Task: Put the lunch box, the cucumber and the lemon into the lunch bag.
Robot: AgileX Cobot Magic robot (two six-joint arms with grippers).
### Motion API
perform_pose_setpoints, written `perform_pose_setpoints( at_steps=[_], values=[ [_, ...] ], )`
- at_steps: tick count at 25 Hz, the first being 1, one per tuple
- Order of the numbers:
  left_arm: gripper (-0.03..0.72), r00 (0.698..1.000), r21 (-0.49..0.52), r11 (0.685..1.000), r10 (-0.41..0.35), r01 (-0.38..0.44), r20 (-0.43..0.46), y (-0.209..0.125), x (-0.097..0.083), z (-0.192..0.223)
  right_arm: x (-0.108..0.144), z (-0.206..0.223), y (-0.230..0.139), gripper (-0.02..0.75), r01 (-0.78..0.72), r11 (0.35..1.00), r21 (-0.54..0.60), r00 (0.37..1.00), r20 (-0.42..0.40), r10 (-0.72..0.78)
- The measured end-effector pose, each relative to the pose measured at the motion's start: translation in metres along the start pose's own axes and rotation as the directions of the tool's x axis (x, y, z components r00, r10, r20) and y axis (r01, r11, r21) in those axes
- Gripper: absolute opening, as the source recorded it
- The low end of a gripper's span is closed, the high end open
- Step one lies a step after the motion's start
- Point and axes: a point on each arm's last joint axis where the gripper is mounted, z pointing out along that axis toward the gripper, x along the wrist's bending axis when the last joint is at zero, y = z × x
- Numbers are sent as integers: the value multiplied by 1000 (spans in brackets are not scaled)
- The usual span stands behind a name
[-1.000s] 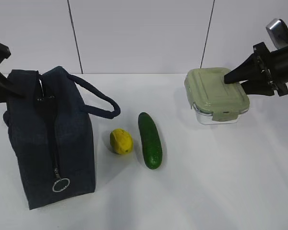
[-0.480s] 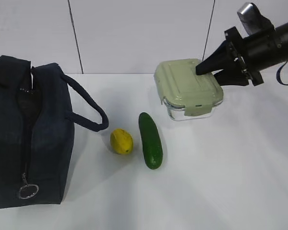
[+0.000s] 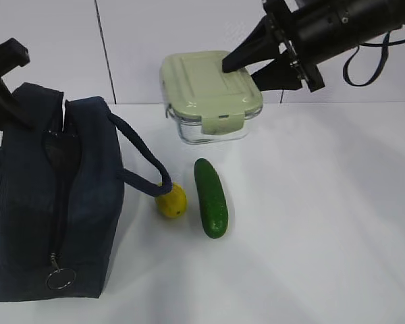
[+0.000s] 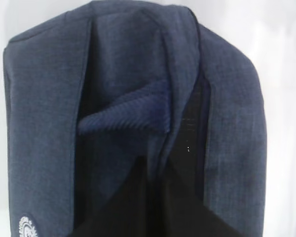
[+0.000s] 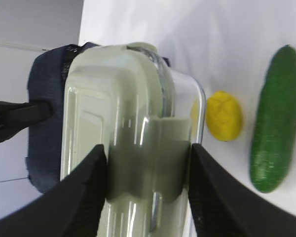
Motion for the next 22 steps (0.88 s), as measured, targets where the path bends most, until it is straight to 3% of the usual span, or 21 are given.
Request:
perform_pose_setpoints(
  at_steps=[10, 22],
  values=[
    [-6, 1000, -31, 999, -14, 13, -27, -1, -3, 2, 54, 47, -20, 380, 23, 990, 139, 999, 26, -27],
    [-6, 1000, -42, 999, -17, 16, -23, 0, -4, 2, 80, 77, -30, 380, 53, 994, 98, 998, 27, -56]
  ],
)
